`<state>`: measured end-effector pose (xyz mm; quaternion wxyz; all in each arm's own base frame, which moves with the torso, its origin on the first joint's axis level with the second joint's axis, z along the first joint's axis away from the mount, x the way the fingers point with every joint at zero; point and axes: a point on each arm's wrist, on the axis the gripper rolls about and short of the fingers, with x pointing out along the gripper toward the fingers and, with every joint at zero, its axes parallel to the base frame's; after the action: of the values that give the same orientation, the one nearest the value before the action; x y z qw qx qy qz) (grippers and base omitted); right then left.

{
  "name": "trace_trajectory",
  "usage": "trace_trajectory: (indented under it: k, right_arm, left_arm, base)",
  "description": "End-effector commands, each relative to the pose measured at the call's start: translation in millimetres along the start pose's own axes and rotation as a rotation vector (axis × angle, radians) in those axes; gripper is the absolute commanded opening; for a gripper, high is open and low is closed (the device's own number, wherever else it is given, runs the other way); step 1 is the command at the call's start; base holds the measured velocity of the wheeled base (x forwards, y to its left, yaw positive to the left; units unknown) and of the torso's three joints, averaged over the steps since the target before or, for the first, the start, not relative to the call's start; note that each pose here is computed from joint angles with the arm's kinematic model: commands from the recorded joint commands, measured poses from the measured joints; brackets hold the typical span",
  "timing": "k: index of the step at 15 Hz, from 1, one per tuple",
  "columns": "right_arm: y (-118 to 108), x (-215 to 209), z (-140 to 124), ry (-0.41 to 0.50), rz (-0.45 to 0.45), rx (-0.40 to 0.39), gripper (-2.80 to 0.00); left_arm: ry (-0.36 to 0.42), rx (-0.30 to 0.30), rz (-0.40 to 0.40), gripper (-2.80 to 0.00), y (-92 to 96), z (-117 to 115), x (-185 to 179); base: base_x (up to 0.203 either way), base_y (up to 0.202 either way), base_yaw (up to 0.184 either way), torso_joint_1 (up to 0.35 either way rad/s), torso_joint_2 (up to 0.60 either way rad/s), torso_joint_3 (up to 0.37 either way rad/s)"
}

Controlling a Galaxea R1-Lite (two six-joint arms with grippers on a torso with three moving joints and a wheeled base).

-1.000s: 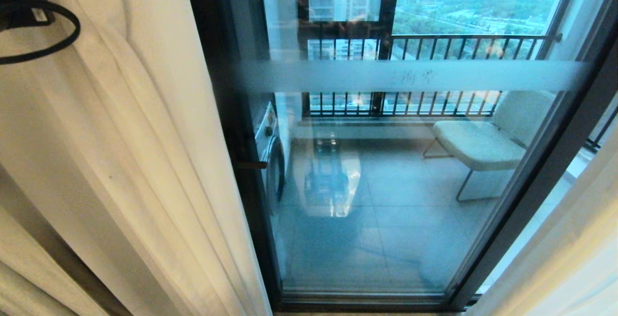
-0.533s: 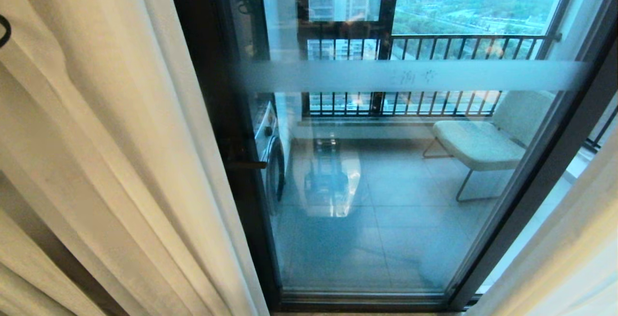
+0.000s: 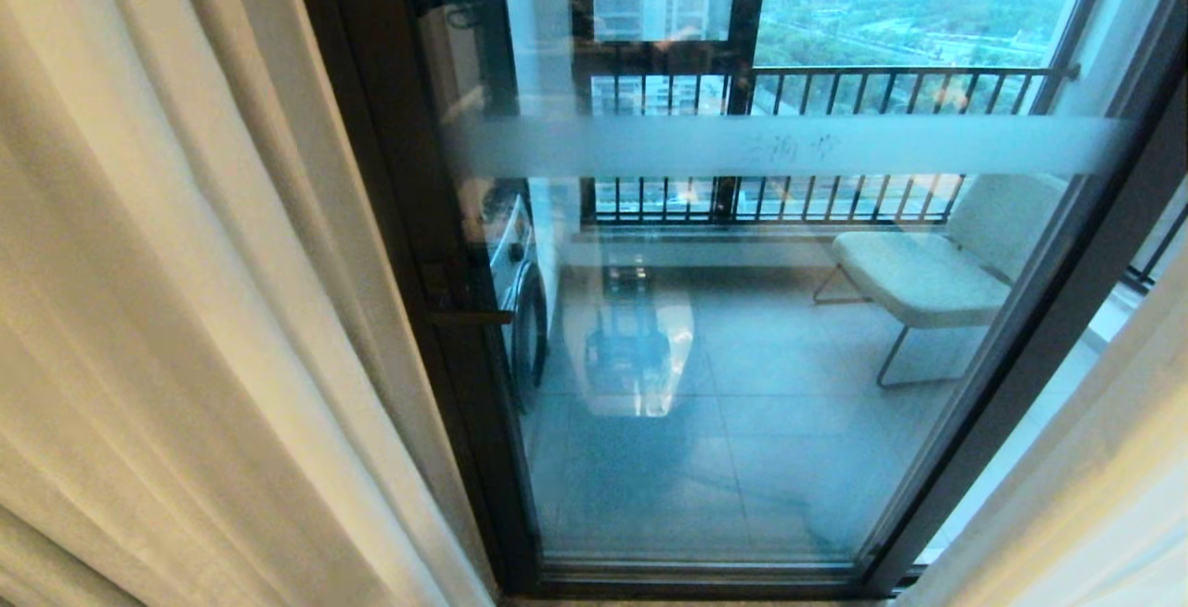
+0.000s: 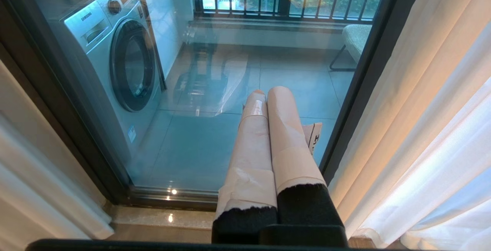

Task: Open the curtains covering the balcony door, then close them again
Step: Pull the inner curtains open on both sides

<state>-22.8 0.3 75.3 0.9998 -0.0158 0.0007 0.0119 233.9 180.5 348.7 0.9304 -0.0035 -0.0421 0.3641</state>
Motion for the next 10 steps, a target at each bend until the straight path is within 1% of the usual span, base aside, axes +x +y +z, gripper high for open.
trace_trajectory:
  k: [1,4,10]
  right_arm:
    - [0,0,0,0.000,0.001,-0.001,-2.80]
    - [0,0,0,0.000,0.001,-0.001,-2.80]
    - [0,0,0,0.000,0.001,-0.001,-2.80]
  left_arm:
    - [0.030,0.006,0.058,-2.80,17.3,-11,21]
    - [0.036,0.009,0.099,-2.80,43.4,-18,48]
    - [0.011,0.014,0.168,-2.80,76.5,-25,88]
  base:
    - [0.000,0.000,0.000,0.000,0.00,0.000]
    - [0.000,0.000,0.000,0.000,0.00,0.000]
    - [0.000,0.000,0.000,0.000,0.00,0.000]
